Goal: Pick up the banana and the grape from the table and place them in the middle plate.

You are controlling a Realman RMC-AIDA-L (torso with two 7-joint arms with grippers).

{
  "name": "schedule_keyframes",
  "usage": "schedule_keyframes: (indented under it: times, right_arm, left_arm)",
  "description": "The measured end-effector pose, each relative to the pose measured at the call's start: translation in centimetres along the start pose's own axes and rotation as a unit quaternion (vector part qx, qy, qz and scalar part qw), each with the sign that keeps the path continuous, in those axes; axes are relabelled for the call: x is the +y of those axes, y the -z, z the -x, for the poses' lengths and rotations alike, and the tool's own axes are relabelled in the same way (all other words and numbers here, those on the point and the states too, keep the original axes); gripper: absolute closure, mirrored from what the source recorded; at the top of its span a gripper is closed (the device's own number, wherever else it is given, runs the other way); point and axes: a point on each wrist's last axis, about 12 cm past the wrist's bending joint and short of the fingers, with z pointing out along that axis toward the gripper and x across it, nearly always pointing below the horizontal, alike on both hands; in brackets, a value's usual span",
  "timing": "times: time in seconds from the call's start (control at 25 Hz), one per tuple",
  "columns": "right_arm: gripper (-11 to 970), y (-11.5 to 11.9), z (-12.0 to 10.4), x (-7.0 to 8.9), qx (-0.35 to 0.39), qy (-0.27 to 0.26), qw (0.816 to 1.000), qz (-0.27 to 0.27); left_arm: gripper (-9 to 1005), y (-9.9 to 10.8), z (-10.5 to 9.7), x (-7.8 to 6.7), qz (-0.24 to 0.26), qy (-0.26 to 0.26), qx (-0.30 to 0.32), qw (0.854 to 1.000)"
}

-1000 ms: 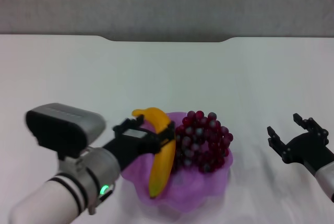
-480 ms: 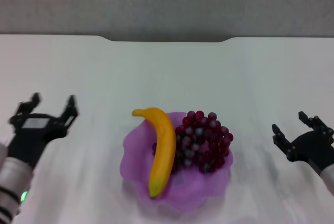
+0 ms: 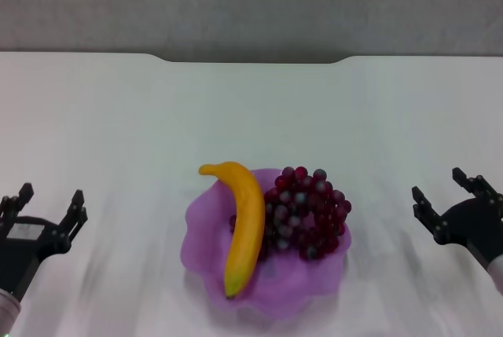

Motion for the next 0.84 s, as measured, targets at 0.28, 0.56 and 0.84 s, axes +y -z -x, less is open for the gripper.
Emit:
schedule_keyframes:
  times: [0.28, 0.56, 0.84]
  right_arm:
    - [248, 0.7, -0.2, -0.21, -0.009, -0.008, 1.0, -0.009]
    - [248, 0.77, -0.26, -0.16, -0.01, -0.007, 1.0, -0.008]
    - [248, 0.86, -0.17, -0.27, -0.017, -0.003, 1.0, -0.01]
  left_arm:
    - [193, 0.22, -0.35, -0.05, 0.014, 0.029, 0.013, 0.999]
    - [191, 0.35, -0.47, 0.07, 0.02, 0.033, 0.015, 0.999]
    - [188, 0.36, -0.43, 0.24, 0.027, 0.035, 0.014, 0.999]
